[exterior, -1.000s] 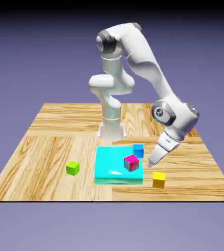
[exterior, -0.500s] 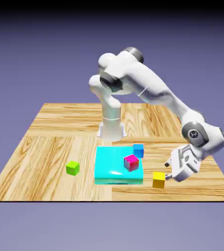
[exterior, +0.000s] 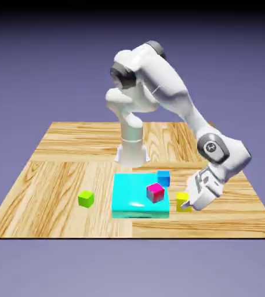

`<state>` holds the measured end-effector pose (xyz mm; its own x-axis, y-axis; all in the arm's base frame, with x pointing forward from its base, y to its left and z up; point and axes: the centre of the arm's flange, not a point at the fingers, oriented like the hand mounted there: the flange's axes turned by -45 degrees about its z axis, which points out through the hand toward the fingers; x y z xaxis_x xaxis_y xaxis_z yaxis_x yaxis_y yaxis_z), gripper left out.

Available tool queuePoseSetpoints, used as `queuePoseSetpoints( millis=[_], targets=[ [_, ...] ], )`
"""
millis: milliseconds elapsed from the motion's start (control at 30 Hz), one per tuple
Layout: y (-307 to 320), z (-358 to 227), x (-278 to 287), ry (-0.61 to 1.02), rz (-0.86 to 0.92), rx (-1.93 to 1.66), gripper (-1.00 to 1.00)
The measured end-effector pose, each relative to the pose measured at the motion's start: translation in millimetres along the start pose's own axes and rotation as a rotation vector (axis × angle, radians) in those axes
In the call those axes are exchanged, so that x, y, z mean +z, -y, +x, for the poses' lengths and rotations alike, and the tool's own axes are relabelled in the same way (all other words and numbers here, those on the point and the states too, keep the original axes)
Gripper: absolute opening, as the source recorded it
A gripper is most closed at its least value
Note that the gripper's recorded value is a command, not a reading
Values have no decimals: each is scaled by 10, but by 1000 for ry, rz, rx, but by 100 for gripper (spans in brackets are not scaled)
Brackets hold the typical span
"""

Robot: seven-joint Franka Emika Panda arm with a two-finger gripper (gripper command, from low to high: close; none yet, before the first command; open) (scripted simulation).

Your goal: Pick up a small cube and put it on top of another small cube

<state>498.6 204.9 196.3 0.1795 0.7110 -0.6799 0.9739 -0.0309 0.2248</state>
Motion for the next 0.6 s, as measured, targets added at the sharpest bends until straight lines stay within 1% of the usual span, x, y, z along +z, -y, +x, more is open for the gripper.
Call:
queuePoseSetpoints(
  millis=[167,300,433,600],
  targets=[
    [-28,-712,490,28,-118,-45,-100],
    [153,-1279,947,54,-174,-133,-100],
    [520,-1804,1345,59,-196,-245,-100],
    [1204,-2402,1729,18,-169,-369,-100]
  ],
)
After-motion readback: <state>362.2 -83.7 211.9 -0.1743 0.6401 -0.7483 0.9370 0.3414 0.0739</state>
